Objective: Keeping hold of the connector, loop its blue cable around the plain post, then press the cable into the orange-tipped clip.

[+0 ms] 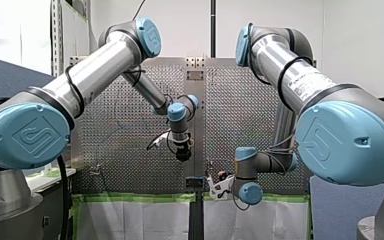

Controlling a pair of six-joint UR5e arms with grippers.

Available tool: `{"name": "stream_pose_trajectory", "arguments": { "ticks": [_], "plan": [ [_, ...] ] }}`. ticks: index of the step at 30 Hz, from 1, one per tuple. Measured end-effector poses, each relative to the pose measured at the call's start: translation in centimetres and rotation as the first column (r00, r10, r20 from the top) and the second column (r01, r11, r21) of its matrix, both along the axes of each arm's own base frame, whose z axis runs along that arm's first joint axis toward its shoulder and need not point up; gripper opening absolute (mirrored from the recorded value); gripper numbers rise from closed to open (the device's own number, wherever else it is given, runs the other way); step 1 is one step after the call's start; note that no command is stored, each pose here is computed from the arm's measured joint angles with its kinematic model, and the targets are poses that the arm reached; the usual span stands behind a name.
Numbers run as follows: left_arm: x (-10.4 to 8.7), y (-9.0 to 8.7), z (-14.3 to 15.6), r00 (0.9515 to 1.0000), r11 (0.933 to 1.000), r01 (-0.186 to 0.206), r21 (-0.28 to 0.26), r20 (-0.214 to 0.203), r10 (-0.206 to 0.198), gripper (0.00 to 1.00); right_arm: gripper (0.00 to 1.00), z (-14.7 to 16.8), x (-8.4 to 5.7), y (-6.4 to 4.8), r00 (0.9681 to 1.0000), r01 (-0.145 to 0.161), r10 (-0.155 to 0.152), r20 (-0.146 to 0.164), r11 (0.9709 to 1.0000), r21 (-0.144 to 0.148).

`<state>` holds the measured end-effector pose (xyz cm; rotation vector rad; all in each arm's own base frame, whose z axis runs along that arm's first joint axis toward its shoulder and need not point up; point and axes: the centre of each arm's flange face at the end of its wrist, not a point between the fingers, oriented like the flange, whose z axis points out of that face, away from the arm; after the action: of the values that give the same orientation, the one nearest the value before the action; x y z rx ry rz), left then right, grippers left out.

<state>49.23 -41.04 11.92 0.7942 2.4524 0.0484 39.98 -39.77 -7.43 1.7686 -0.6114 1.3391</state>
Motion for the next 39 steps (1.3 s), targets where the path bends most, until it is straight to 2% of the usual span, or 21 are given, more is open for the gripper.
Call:
{"name": "stream_pose_trajectory", "arguments": {
  "ticks": [8,14,21,27,31,39],
  "plan": [
    [-0.5,0.7,0.6,0.9981,0.9988,-0.021,0.044,-0.057,0.023,0.98,0.00,-0.1,0.1,0.1,1.0000,-0.002,0.002,-0.001,1.0000,0.002],
    [-0.3,0.5,-0.8,0.9945,0.9975,-0.021,0.067,-0.102,0.027,0.98,0.00,-0.2,0.1,0.2,1.0000,-0.004,0.004,-0.002,1.0000,0.003],
    [1.2,-0.6,-1.2,0.9967,0.9990,-0.037,0.027,-0.071,0.039,0.98,0.00,-0.2,0.1,0.3,1.0000,-0.005,0.005,-0.003,1.0000,0.005],
    [1.6,-0.8,-1.6,0.9968,0.9987,-0.051,0.004,-0.061,0.051,0.98,0.00,-0.3,0.2,0.3,1.0000,-0.006,0.006,-0.004,1.0000,0.005],
    [1.5,-0.7,-2.8,0.9956,0.9982,-0.059,0.012,-0.073,0.060,0.98,0.00,-0.3,0.2,0.4,1.0000,-0.007,0.007,-0.004,1.0000,0.004],
    [1.2,-0.4,-7.3,0.9928,0.9977,-0.049,0.048,-0.107,0.053,0.98,0.00,-0.3,0.2,0.3,1.0000,-0.007,0.007,-0.004,1.0000,0.003]
  ]
}}
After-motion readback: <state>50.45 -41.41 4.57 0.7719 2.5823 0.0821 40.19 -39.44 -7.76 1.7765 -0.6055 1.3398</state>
